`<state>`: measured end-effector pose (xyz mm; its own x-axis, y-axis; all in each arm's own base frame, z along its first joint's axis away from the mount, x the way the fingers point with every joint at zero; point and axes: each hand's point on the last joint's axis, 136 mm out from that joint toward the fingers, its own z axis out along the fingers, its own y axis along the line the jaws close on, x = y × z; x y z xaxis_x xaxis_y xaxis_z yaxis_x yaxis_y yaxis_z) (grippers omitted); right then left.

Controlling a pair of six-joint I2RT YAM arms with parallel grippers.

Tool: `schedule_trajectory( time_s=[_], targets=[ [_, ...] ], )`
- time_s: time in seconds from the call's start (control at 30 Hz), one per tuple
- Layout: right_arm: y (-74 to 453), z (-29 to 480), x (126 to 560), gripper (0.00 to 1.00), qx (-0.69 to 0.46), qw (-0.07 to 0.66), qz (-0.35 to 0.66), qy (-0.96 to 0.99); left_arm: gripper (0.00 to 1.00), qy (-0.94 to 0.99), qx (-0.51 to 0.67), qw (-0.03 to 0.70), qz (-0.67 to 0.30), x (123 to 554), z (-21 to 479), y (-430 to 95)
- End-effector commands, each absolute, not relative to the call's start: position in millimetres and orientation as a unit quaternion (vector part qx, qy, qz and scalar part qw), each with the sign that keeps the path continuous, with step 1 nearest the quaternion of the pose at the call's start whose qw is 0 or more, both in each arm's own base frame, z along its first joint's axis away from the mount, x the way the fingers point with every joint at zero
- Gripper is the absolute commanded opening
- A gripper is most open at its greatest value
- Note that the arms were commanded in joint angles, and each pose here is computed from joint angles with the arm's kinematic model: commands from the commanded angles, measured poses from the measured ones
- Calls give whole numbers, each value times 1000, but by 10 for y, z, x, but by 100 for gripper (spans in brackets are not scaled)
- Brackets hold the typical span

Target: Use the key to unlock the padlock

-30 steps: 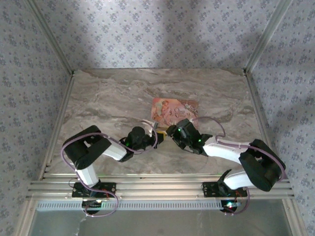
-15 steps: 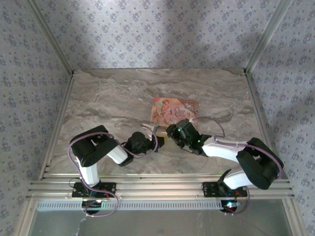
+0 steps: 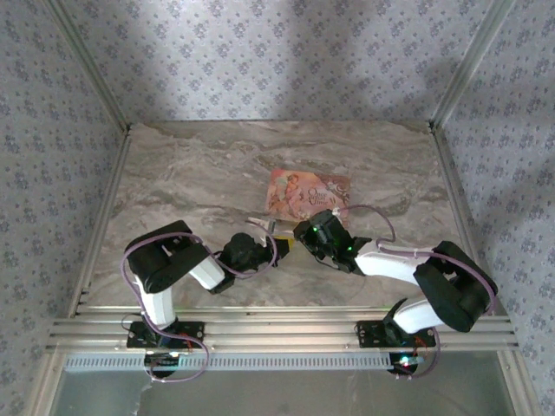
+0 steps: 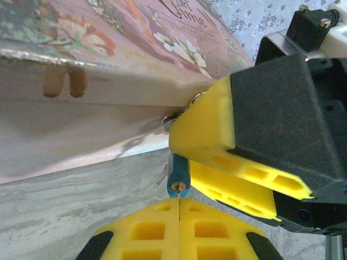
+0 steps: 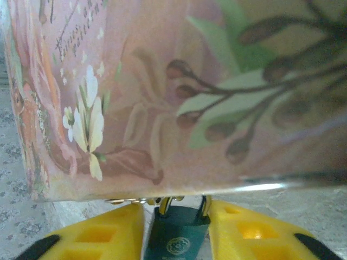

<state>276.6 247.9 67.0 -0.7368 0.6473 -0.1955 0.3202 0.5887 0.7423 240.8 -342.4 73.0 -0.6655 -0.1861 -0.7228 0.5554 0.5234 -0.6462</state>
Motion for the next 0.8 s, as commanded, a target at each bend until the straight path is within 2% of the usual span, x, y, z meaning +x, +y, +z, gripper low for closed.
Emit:
schedule_trajectory(
  time_s=[0.0, 0.1, 0.2, 0.3, 0.43, 0.47, 0.77],
  targets=[
    [2415, 366, 2595, 44, 300, 177, 322, 880, 0, 763, 116, 394, -500, 2384, 831, -3469],
    [2452, 370, 2608, 46, 298, 175, 325, 881, 0, 763, 114, 391, -502, 2386, 818, -3478],
    [2478, 371, 2621, 40, 296, 175, 326, 881, 0, 762, 113, 390, -504, 2382, 810, -3479],
    [2485, 364, 2621, 28, 295, 174, 326, 881, 0, 762, 111, 391, -504, 2385, 810, -3468],
    [2494, 358, 2606, 3, 291, 172, 327, 883, 0, 764, 110, 391, -500, 2402, 789, -3439],
    [2494, 356, 2603, 0, 289, 172, 327, 883, 0, 765, 113, 390, -499, 2409, 780, -3433],
    [2498, 408, 2579, 0, 276, 169, 321, 890, 0, 763, 125, 373, -512, 2506, 777, -3401]
  ],
)
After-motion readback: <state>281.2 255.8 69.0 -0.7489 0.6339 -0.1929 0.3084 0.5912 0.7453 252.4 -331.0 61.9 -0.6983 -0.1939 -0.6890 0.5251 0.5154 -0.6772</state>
